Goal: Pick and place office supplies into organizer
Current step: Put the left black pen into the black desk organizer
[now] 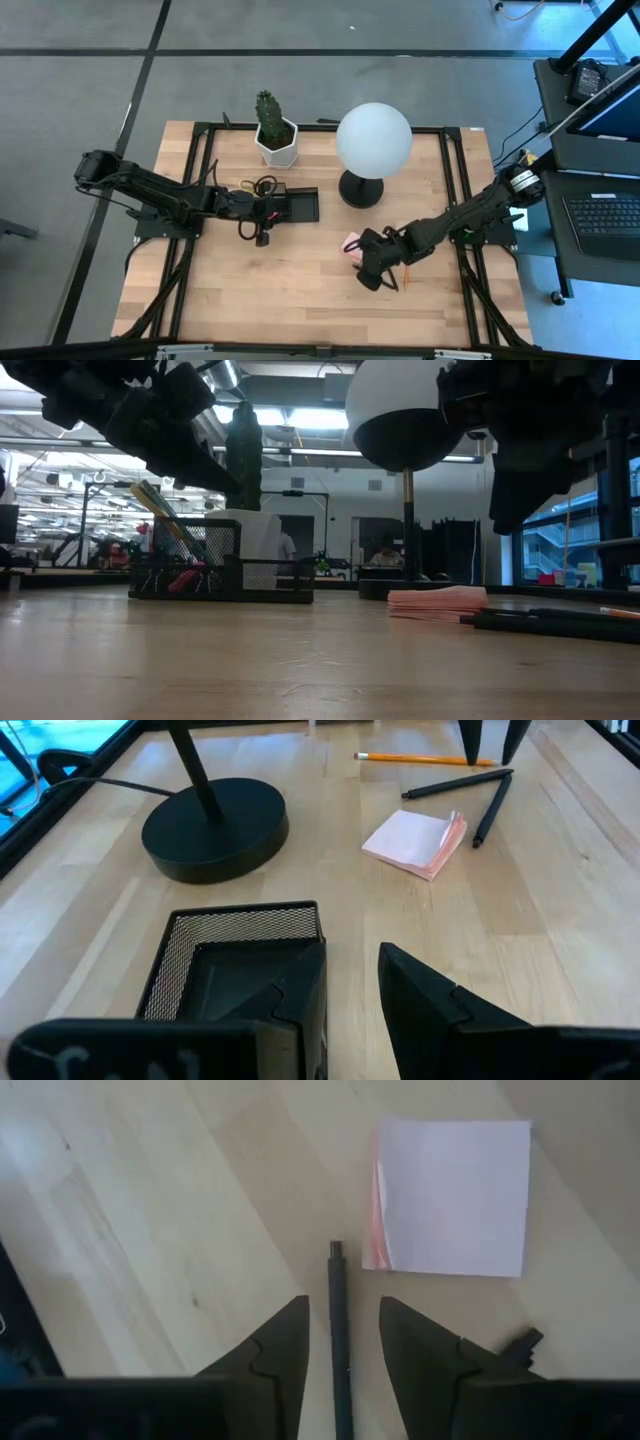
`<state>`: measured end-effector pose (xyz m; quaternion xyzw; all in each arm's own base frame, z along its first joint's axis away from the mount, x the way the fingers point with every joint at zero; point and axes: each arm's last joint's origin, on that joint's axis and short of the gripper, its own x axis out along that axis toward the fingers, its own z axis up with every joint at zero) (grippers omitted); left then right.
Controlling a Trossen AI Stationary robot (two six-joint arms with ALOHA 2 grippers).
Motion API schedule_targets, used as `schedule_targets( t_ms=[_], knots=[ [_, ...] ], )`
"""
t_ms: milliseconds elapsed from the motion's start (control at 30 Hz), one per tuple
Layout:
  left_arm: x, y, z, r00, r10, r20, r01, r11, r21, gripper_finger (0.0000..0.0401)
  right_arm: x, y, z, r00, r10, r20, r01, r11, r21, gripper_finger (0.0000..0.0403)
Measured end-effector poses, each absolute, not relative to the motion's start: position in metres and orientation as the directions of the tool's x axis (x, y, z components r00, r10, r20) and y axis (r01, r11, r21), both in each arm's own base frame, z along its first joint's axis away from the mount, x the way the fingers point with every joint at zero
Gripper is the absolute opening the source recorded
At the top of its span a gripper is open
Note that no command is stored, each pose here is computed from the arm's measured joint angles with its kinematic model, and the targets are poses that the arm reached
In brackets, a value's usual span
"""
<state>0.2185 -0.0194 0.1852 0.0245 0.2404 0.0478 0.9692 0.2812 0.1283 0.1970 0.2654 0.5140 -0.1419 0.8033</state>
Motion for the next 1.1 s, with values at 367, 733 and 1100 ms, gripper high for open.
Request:
schedule_targets(
  t_ms=[367, 733, 1100],
  knots=[
    [0.219, -0.019, 0.185, 0.88, 0.104, -0.463, -0.092, 0.995, 0.049, 0.0088, 0.282, 0.127, 0.198, 0.435, 0.043, -0.899, 0.487, 0.829, 0.275, 0.0165],
    [0.219, -0.019, 0.185, 0.88, 0.104, -0.463, -0.093, 0.995, 0.047, 0.0088, 0.286, 0.136, 0.2, 0.5, 0.081, -0.862, 0.364, 0.884, 0.294, 0.0245],
    [0.218, -0.019, 0.185, 0.88, 0.104, -0.464, -0.093, 0.995, 0.047, 0.0088, 0.292, 0.143, 0.164, 0.386, 0.07, -0.92, 0.49, 0.829, 0.269, 0.0215]
  ],
)
